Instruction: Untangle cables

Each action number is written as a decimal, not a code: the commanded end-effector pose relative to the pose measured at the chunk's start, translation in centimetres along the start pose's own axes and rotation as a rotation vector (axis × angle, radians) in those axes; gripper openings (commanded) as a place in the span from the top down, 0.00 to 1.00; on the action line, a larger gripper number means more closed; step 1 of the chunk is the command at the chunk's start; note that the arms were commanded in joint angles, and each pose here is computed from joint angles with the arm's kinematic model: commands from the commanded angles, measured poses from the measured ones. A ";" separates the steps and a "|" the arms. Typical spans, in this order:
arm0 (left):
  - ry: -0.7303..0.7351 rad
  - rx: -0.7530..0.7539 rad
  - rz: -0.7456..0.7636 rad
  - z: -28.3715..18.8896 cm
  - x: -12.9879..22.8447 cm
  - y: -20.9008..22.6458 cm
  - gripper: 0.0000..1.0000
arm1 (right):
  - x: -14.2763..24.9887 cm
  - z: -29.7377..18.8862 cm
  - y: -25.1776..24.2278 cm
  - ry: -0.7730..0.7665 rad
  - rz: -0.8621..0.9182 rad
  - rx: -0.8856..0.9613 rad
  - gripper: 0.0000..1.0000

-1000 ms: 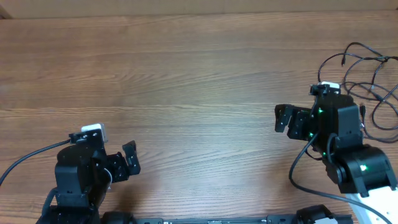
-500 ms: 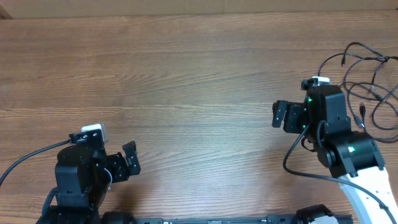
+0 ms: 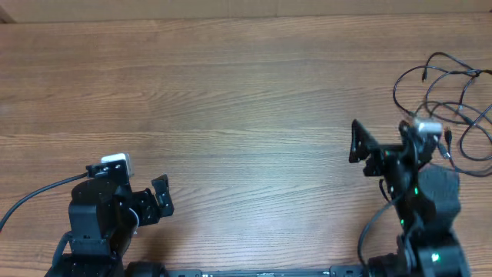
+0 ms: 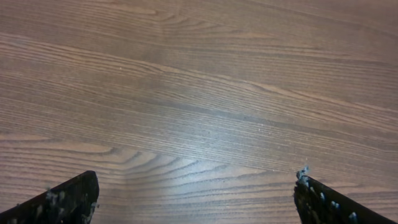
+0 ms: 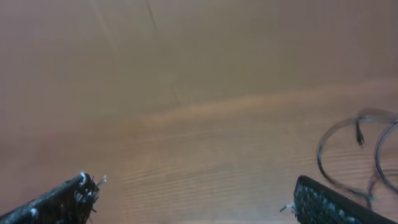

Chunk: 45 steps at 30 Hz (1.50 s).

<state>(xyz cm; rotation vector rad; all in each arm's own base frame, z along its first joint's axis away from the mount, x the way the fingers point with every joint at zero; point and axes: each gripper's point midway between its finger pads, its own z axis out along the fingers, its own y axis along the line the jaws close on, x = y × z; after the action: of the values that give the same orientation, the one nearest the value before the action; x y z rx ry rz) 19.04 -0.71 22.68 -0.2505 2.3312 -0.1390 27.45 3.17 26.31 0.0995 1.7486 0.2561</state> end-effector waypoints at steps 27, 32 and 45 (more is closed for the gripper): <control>0.006 -0.001 -0.011 0.1 0.2 0.1 0.00 | 3.6 -2.9 -2.2 -0.397 -0.078 -0.010 0.00; 0.006 -0.001 -0.011 0.1 0.2 0.1 0.00 | 7.9 -1.6 -2.3 -0.208 -0.094 -0.033 0.00; 0.006 -0.001 -0.011 0.1 0.2 0.1 0.00 | 9.4 -1.3 -2.3 -0.147 -0.084 -0.046 0.00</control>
<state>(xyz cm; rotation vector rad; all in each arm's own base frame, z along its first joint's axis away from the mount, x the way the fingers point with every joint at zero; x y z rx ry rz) 19.04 -0.71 22.62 -0.2506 2.3327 -0.1388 24.47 2.79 17.21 0.0128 1.6000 0.2210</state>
